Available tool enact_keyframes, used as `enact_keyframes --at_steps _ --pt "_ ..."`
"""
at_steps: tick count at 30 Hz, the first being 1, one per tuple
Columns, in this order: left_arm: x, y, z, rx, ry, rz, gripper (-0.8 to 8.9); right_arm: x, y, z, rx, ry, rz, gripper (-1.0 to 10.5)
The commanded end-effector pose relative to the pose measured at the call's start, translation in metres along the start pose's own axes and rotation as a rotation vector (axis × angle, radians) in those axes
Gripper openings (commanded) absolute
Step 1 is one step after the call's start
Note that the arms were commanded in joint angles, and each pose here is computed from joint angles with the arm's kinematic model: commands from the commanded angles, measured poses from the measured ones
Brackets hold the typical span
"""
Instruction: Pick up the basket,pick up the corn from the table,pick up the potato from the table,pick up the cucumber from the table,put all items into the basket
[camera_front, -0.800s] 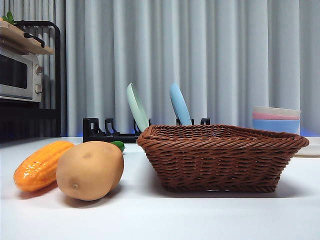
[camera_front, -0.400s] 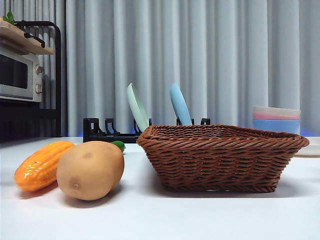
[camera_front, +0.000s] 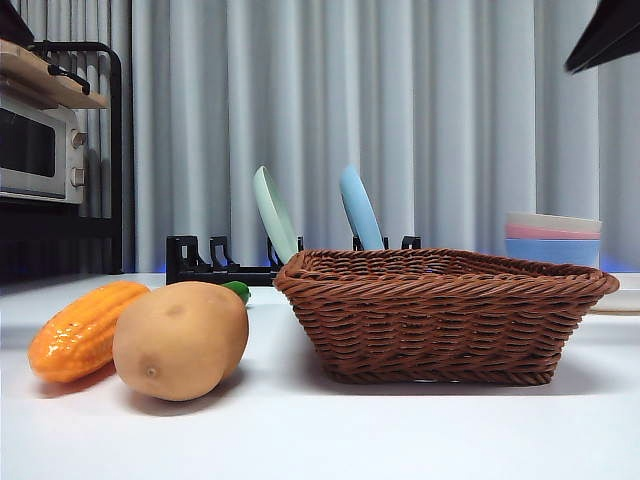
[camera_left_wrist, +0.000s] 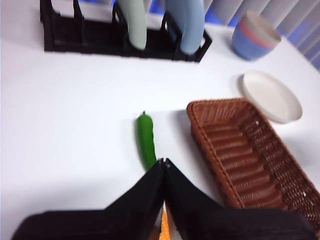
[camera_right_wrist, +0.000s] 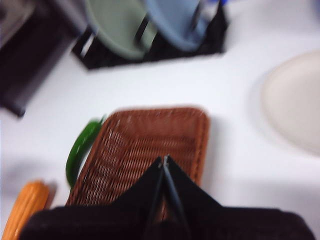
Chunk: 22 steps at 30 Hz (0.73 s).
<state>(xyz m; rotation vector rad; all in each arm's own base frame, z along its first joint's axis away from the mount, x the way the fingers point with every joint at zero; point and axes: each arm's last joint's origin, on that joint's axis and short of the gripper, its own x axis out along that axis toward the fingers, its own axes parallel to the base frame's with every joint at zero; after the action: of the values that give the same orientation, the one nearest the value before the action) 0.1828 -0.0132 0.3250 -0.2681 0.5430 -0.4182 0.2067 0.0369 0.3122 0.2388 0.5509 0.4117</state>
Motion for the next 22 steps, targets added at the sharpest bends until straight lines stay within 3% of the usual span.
enact_keyframes --at_steps 1,4,6,14,22 --pt "0.006 0.003 0.000 0.024 0.031 -0.006 0.28 0.012 -0.003 0.002 -0.030 0.049 0.015 0.7" --pt "0.009 0.004 -0.001 0.027 0.046 -0.006 2.67 0.022 -0.007 0.001 -0.016 0.084 0.010 2.8" --pt "0.009 0.005 -0.001 0.025 0.049 -0.005 3.54 0.028 -0.010 -0.001 -0.008 0.106 0.006 3.6" --pt "0.010 0.005 -0.001 0.023 0.050 -0.005 3.50 0.062 -0.022 -0.002 0.023 0.210 -0.008 3.7" --pt "0.010 0.005 -0.002 0.019 0.059 -0.004 3.46 0.112 -0.039 -0.005 0.071 0.409 0.000 3.7"
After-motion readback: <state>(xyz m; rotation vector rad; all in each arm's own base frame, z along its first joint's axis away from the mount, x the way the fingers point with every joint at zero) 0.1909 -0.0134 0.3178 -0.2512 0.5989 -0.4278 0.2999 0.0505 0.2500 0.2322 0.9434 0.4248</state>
